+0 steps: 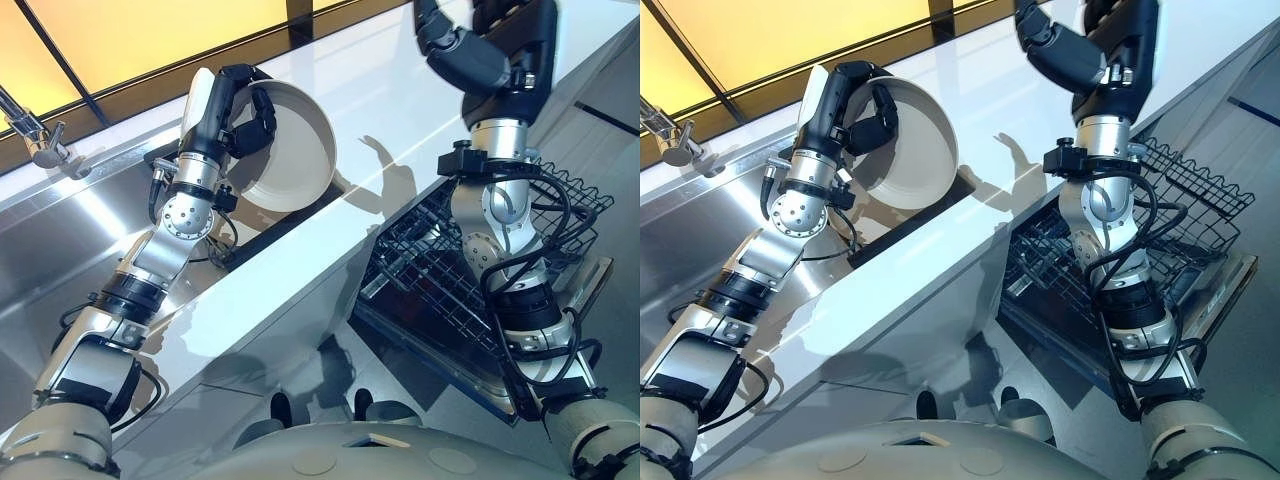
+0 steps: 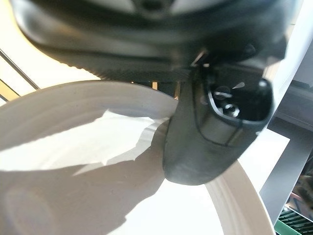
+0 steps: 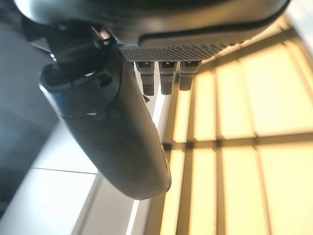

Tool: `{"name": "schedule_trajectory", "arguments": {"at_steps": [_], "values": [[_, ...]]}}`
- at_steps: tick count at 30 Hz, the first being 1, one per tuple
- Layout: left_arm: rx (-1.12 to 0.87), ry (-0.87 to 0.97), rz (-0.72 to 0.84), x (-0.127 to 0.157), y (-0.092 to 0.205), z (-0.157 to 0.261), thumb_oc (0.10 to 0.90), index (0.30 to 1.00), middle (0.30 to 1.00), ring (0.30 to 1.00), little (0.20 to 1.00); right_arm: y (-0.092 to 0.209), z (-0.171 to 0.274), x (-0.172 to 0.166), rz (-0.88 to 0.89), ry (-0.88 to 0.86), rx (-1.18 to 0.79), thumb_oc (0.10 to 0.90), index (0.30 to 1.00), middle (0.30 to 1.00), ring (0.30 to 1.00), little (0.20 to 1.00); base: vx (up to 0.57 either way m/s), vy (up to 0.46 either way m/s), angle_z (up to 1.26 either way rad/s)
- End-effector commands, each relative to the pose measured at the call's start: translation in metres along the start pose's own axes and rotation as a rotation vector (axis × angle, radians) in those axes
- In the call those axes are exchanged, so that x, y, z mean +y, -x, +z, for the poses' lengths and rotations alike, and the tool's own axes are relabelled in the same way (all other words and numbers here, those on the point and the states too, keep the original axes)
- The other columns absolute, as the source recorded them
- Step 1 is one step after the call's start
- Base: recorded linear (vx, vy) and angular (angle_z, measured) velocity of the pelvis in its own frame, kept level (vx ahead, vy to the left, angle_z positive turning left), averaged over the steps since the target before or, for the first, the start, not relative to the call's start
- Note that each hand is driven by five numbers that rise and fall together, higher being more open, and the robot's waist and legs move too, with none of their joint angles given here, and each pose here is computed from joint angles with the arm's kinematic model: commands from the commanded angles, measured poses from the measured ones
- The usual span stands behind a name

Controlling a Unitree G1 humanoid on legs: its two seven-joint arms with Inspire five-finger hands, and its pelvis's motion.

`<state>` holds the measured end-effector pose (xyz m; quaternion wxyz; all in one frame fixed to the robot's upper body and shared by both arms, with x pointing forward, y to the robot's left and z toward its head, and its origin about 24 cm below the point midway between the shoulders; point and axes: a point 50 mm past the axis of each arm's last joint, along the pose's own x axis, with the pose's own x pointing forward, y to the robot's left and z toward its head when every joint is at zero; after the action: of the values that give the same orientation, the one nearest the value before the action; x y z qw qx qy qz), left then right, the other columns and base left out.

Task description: Pick up plates and place into dishwasher.

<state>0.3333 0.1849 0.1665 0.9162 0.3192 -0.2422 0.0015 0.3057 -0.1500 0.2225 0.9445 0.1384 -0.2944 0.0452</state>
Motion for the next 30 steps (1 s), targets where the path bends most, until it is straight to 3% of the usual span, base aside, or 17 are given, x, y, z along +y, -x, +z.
{"name": "schedule_trajectory", "arguments": {"at_steps": [1,7,30], "values": [[-0.243,-0.034,0.142,0.038,-0.033,0.045,0.100,0.300,0.300,0.300,0.200,-0.004,0.018,0.024,0.176,-0.173,-0.035,0.800,0.900,0.900,0.900,0.900,0.00,0.000,0.00],[-0.256,-0.044,0.160,0.040,-0.036,0.046,0.100,0.300,0.300,0.300,0.200,0.000,0.005,0.032,0.208,-0.263,0.059,0.800,0.900,0.900,0.900,0.900,0.00,0.000,0.00],[-0.312,-0.067,0.150,0.040,-0.047,0.062,0.100,0.300,0.300,0.300,0.200,0.018,-0.042,0.062,0.420,-0.299,0.413,0.800,0.900,0.900,0.900,0.900,0.00,0.000,0.00]]}}
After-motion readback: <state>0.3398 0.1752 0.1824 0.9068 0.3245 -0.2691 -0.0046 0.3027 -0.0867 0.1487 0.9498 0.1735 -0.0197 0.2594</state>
